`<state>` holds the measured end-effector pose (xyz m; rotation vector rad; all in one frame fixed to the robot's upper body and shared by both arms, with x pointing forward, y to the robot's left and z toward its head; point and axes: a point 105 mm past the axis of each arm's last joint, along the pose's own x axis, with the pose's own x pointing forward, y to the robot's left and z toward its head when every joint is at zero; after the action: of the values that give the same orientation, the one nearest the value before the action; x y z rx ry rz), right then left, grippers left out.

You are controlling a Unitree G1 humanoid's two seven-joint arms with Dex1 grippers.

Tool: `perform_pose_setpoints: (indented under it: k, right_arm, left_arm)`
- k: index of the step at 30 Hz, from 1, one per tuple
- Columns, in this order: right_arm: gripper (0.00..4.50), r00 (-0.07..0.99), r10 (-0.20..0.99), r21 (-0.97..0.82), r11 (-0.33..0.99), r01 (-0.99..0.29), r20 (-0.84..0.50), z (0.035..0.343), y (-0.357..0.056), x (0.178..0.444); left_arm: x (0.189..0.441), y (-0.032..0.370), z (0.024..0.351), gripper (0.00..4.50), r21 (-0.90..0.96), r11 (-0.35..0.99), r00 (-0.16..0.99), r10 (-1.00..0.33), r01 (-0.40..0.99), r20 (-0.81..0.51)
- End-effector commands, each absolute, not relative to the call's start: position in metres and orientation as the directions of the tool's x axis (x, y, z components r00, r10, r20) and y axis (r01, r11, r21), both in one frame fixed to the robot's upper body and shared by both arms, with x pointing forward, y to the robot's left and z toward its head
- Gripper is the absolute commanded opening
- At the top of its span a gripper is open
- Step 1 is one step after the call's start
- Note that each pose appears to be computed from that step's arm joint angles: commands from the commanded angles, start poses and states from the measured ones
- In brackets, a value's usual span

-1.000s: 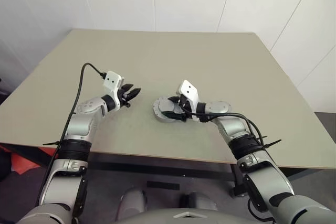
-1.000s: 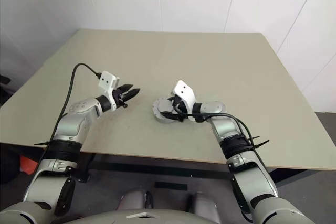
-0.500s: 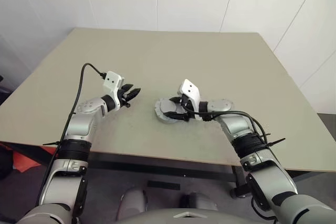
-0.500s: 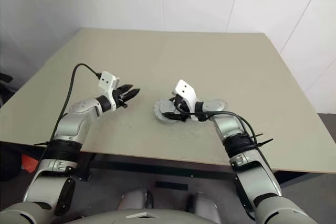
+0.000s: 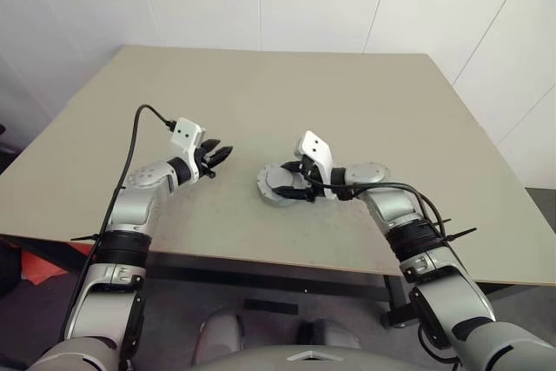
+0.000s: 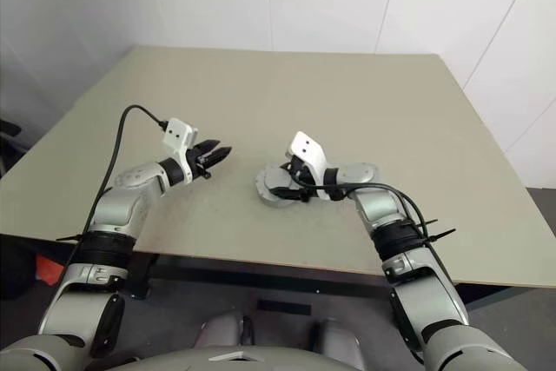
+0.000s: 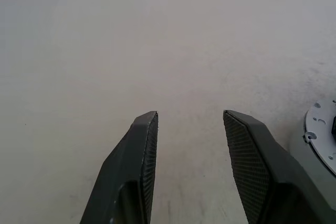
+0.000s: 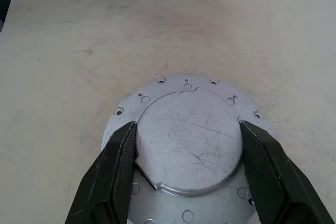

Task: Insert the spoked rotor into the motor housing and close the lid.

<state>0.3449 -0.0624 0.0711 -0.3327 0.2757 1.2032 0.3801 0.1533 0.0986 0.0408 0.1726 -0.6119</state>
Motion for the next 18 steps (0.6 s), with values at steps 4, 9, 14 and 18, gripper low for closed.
perform_pose_setpoints:
  k: [4, 9, 14, 18]
  right_arm:
    - [2.97, 0.323, 0.848, -0.124, 0.299, -0.946, -0.421, 0.066, -0.071, 0.345]
    - [2.97, 0.332, 0.839, -0.136, 0.304, -0.943, -0.431, 0.062, -0.073, 0.346]
    - [2.97, 0.308, 0.884, -0.079, 0.3, -0.951, -0.352, 0.081, -0.064, 0.345]
    - [2.97, 0.306, 0.862, -0.109, 0.287, -0.952, -0.404, 0.077, -0.069, 0.345]
  left_arm:
    - [0.383, 0.154, 0.115, 2.09, 0.018, 0.818, 0.813, -0.568, 0.575, -0.125]
    - [0.383, 0.153, 0.114, 2.09, 0.018, 0.818, 0.813, -0.569, 0.575, -0.126]
    - [0.383, 0.153, 0.114, 2.09, 0.018, 0.818, 0.813, -0.569, 0.575, -0.126]
    - [0.383, 0.153, 0.114, 2.09, 0.018, 0.818, 0.813, -0.569, 0.575, -0.124]
